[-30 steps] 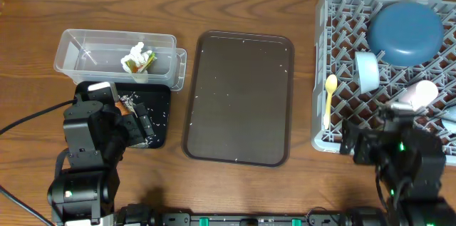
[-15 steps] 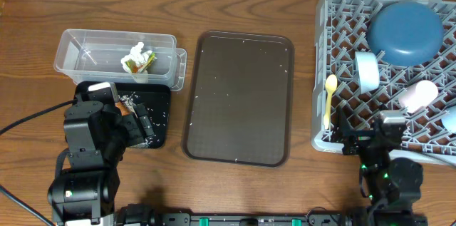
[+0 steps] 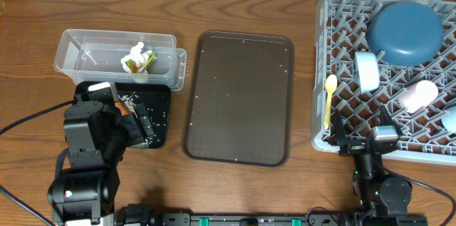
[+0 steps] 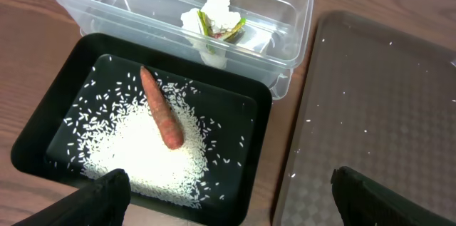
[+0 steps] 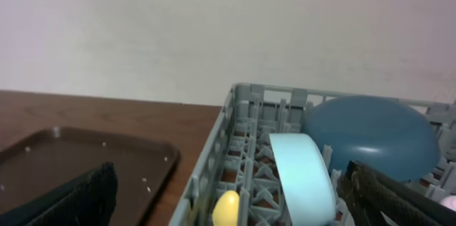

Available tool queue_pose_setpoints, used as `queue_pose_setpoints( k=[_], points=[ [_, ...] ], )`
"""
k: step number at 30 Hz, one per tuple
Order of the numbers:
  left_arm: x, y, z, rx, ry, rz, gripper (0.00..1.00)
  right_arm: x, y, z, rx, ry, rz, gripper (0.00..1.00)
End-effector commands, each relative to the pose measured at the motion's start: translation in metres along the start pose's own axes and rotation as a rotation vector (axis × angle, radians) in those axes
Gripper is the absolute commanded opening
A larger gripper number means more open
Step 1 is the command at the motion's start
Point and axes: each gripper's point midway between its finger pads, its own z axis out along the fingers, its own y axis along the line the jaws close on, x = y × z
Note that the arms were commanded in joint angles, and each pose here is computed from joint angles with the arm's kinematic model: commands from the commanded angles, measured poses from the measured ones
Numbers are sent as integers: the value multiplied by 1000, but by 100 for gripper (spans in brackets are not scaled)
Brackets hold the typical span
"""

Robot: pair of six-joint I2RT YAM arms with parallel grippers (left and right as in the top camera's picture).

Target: Sort waste into correct bins and load items into the dishwasher rack

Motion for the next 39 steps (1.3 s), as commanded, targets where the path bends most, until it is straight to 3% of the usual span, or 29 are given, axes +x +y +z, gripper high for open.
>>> queue_pose_setpoints(
  k=[1, 5, 39],
  points=[
    [1, 3, 1, -14, 1, 4, 92, 2, 4, -1, -17, 3, -81, 99],
    [1, 3, 1, -14, 1, 4, 92, 38, 10, -4, -55, 148, -73, 99],
    [1, 3, 1, -14, 1, 4, 92, 36, 8, -4, -48, 139, -72, 99]
  ],
)
